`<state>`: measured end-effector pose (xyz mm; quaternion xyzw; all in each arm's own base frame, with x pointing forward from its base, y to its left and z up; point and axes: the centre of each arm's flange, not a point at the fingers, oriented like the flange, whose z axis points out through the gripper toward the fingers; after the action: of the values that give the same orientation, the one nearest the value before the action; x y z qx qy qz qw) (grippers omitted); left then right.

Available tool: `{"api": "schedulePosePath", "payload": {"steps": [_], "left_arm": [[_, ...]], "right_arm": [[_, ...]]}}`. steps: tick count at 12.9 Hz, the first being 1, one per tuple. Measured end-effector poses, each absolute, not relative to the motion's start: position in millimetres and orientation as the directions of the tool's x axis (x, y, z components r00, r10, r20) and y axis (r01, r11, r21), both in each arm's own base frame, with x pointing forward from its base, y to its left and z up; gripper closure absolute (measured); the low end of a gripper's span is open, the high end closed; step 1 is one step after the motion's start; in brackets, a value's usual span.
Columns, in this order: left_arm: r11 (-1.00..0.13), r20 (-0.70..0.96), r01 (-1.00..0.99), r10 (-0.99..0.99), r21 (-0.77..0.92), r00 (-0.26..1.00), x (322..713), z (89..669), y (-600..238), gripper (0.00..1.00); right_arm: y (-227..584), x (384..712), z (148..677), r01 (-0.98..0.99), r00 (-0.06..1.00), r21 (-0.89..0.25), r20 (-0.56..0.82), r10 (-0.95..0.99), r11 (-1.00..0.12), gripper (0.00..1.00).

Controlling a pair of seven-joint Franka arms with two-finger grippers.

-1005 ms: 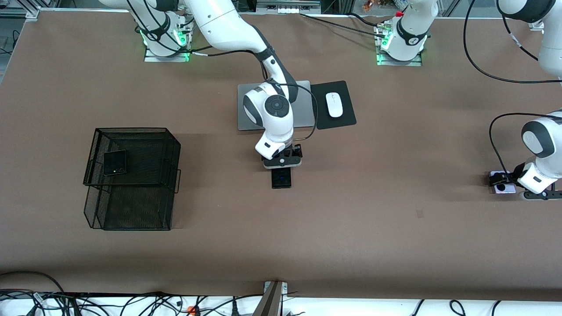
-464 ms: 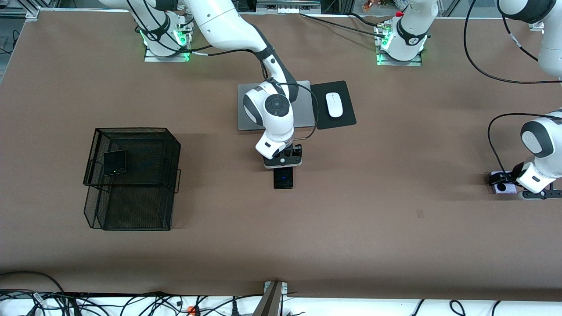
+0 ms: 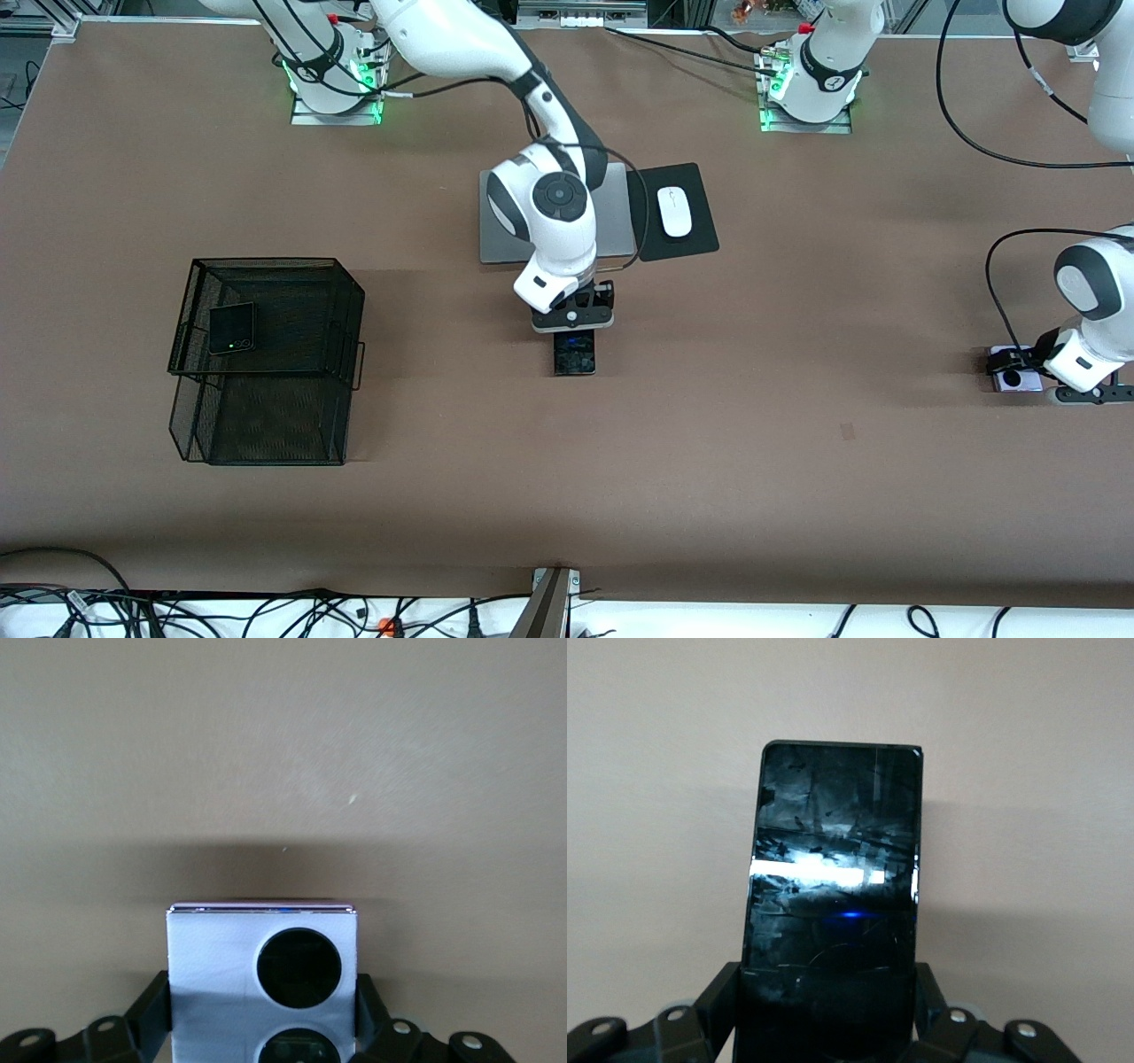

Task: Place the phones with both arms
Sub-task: 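Carry the tall phone into the basket while the left gripper carries the white phone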

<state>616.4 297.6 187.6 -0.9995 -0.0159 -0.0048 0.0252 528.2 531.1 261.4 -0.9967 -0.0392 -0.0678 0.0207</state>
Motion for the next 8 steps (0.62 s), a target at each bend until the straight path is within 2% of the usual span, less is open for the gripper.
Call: {"api": "schedulePosePath", "payload": {"steps": [5, 8], "left_arm": [[-0.999, -0.023, -0.053, -0.053, 0.006, 0.998, 639, 278, 237, 0.15], [-0.978, 0.0, -0.199, -0.2, 0.065, 0.98, 670, 318, 140, 0.15]], "right_arm": [[492, 546, 364, 0.05, 0.996, 0.003, 0.076, 0.05, -0.999, 0.19], [407, 571, 408, 0.055, 0.998, 0.064, 0.011, 0.056, -0.996, 0.19]]}}
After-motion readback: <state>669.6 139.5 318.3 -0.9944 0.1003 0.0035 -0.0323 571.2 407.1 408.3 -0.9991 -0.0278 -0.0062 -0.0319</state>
